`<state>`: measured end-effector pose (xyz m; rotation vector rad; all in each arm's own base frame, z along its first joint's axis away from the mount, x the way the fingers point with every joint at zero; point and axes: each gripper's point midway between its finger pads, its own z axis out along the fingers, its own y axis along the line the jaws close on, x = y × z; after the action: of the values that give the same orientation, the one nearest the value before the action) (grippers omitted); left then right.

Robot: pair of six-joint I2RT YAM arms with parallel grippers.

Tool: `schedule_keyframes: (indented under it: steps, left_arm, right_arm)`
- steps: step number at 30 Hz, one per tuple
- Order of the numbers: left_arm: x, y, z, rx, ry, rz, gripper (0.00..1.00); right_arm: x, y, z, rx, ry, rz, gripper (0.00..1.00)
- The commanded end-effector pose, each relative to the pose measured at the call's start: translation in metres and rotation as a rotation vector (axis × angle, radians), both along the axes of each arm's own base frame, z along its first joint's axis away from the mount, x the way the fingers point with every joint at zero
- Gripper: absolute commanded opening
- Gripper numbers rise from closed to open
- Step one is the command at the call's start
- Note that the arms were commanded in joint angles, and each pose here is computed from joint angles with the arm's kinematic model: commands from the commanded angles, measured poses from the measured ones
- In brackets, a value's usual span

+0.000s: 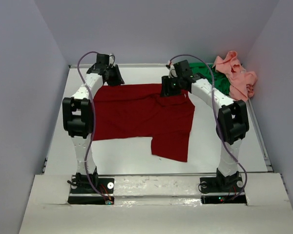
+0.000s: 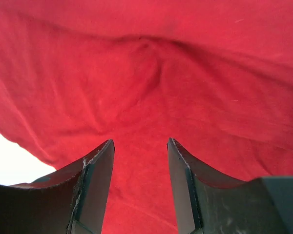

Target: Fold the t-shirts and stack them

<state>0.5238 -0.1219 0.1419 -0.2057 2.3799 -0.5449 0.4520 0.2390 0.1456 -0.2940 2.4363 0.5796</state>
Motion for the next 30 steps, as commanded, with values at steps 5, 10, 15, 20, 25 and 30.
schedule_keyframes:
  steps: [5,10,15,20,25,30]
  left_arm:
    - [0.015,-0.034,-0.024,-0.013,0.036,-0.085,0.37]
    - [0.023,-0.059,-0.045,-0.025,0.07,-0.148,0.37]
    - [0.025,-0.078,-0.056,-0.046,0.082,-0.181,0.37]
    - [0.024,-0.092,-0.061,-0.043,0.092,-0.207,0.37]
    - [0.023,-0.095,-0.064,-0.028,0.102,-0.212,0.37]
    - [0.023,-0.093,-0.067,-0.016,0.113,-0.212,0.37]
  right_arm:
    - [0.011,-0.005,-0.019,-0.064,-0.013,0.012,0.53]
    - [0.014,0.003,-0.035,-0.096,-0.007,0.04,0.53]
    - [0.006,0.02,-0.059,-0.124,0.028,0.078,0.52]
    - [0.008,0.027,-0.077,-0.13,0.057,0.088,0.52]
    - [0.014,0.03,-0.08,-0.127,0.054,0.087,0.51]
    - [0.017,0.032,-0.081,-0.121,0.055,0.086,0.51]
